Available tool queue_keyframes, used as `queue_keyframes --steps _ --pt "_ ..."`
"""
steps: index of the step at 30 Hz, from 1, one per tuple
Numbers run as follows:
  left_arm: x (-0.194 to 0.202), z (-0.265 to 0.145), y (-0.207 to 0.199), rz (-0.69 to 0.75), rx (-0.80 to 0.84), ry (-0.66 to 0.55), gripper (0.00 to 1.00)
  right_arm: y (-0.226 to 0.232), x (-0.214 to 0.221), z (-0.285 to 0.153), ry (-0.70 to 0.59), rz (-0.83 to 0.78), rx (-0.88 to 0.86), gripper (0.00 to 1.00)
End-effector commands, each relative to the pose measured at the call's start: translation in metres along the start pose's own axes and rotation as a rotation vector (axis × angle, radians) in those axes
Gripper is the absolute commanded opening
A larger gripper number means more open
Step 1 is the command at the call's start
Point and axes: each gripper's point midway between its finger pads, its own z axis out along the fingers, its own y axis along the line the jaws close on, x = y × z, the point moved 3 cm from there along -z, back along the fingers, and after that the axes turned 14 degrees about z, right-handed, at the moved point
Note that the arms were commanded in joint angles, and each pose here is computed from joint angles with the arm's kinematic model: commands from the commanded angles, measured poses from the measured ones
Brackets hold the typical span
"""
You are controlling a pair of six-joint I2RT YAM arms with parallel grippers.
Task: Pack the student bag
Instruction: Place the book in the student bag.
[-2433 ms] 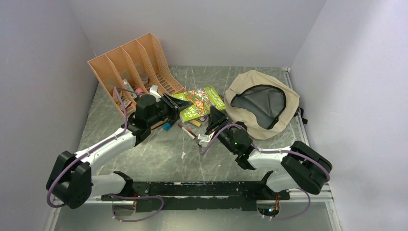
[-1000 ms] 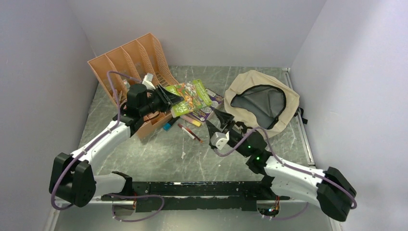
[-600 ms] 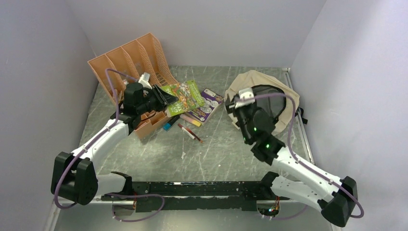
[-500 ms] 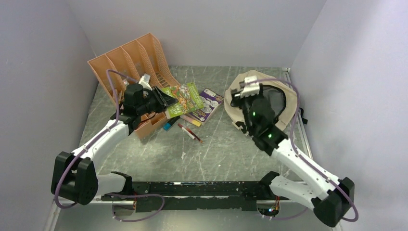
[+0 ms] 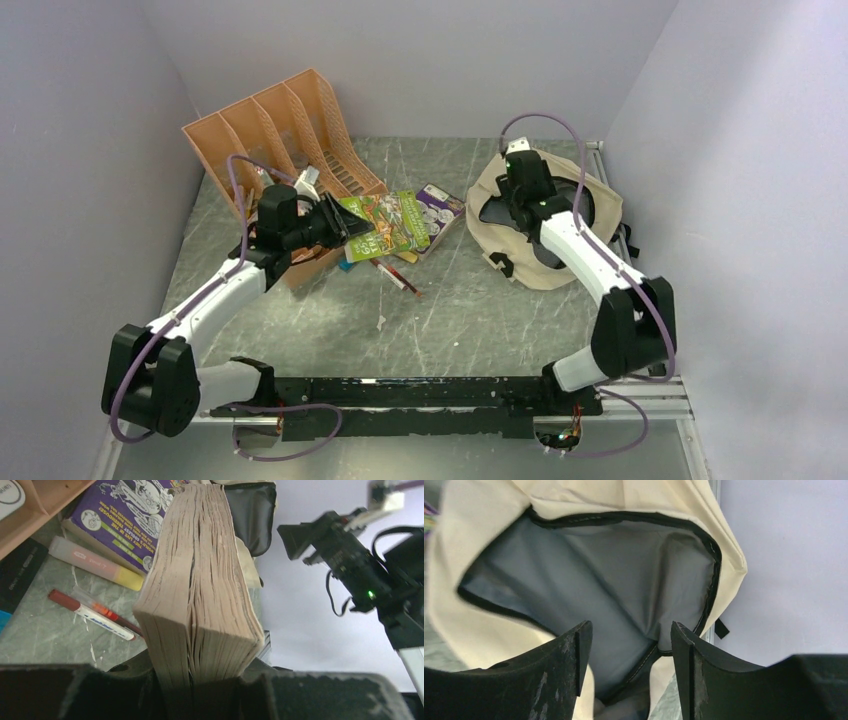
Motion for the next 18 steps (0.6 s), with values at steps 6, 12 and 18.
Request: queue_keyframes --steps 6,12,18 --pt "-0.013 -0.013 -0.045 0.102 0.162 -0.038 0.05 -0.021 0.034 0.057 0.232 -0.149 0.034 0.69" --pt "-0.011 -0.013 -0.045 0.097 0.163 -0.037 0.05 -0.007 0.049 0.074 0.22 -0.24 -0.05 0.76" --pt "-0.007 -0.013 -0.043 0.085 0.163 -0.035 0.05 0.001 0.064 0.091 0.197 -0.323 -0.067 0.79"
